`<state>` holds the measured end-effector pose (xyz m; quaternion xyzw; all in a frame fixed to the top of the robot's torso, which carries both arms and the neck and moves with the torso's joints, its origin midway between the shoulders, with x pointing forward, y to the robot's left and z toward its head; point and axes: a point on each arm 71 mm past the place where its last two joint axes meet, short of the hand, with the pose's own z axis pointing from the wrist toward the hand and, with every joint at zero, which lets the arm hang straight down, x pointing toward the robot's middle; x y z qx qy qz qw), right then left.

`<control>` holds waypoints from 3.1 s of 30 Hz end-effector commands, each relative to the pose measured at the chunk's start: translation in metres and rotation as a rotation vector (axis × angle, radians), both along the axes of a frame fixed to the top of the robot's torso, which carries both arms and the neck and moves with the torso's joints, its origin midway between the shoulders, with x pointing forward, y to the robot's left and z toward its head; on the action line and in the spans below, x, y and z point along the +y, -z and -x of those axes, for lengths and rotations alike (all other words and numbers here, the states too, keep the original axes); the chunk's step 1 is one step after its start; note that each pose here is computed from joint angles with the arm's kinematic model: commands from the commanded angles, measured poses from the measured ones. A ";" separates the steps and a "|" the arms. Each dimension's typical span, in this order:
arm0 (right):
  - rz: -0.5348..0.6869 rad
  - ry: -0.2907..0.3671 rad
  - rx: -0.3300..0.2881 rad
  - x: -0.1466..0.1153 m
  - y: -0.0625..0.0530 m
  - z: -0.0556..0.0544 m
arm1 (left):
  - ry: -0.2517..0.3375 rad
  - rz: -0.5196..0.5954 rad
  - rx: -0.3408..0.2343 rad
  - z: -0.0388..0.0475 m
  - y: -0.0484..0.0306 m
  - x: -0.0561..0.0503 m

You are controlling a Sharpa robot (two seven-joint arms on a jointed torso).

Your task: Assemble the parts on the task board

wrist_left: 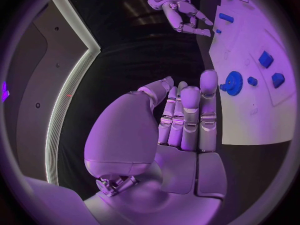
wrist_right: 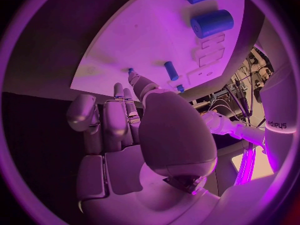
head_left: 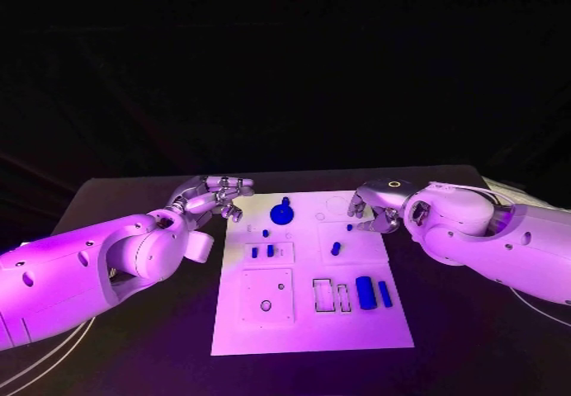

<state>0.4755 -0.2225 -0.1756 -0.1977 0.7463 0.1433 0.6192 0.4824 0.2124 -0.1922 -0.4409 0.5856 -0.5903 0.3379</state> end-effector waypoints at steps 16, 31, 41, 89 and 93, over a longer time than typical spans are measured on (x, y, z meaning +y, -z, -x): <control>0.115 -0.033 0.013 0.016 0.020 -0.003 | -0.051 0.113 0.029 0.0022 -0.0014 0.007; 0.096 -0.050 0.051 0.022 0.026 -0.002 | -0.056 0.100 0.040 0.0018 -0.0002 0.008; 0.090 -0.040 0.039 0.021 0.026 -0.003 | -0.054 0.091 0.046 0.0019 0.0005 0.008; -0.232 -0.318 0.115 0.126 0.021 0.073 | -0.032 0.088 0.076 0.0045 0.0082 0.001; -0.217 -0.327 0.145 0.132 0.034 0.075 | -0.025 0.091 0.076 0.0062 0.0079 -0.001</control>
